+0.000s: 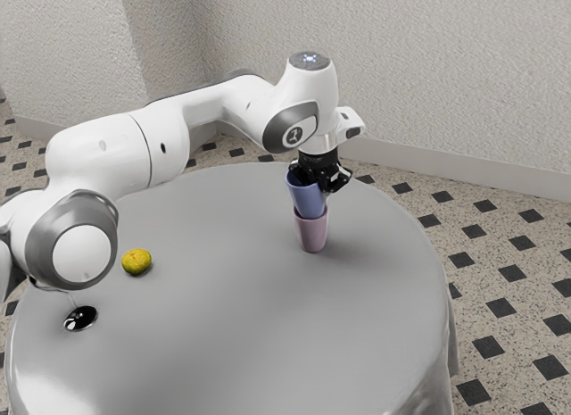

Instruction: Place the left cup onto the right cup

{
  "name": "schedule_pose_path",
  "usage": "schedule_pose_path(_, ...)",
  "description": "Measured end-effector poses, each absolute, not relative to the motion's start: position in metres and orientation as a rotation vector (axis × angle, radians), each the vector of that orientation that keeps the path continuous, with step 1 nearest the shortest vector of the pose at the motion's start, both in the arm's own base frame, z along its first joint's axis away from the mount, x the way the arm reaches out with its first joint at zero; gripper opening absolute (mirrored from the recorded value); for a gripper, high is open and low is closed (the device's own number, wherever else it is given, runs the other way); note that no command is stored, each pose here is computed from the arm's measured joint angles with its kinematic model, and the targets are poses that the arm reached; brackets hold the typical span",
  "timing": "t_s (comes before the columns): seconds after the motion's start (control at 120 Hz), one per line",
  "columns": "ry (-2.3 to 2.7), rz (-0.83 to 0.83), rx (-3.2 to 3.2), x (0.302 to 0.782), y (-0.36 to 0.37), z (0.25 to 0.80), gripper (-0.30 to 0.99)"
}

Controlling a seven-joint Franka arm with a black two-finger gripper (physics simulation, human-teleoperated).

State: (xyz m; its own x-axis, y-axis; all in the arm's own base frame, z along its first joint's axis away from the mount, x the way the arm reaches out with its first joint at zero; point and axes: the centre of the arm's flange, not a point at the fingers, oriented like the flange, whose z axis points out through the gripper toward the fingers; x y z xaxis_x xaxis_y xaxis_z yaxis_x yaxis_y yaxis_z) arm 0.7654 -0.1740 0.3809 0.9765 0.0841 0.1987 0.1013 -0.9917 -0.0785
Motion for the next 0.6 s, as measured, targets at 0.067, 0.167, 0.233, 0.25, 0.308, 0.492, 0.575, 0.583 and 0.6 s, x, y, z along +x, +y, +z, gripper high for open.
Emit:
schedule_pose_path(0.067, -0.142, -0.300, -3.036, 0.766, -0.174, 0.379, -0.09)
schedule_pose_path(0.167, -0.143, -0.300, -3.033, 0.767, -0.171, 0.376, -0.09)
schedule_pose_path(0.233, -0.145, -0.299, -3.029, 0.768, -0.168, 0.372, -0.09)
schedule_pose_path(0.25, -0.145, -0.299, -3.029, 0.769, -0.167, 0.371, -0.09)
schedule_pose_path(0.308, -0.143, -0.300, -3.029, 0.769, -0.167, 0.370, -0.09)
schedule_pose_path(0.492, -0.139, -0.302, -3.041, 0.769, -0.168, 0.369, 0.21)
schedule_pose_path(0.575, -0.136, -0.303, -3.044, 0.770, -0.169, 0.369, 0.31)
schedule_pose_path(0.583, -0.136, -0.303, -3.044, 0.770, -0.169, 0.369, 0.32)
schedule_pose_path(0.6, -0.136, -0.303, -3.045, 0.770, -0.169, 0.369, 0.34)
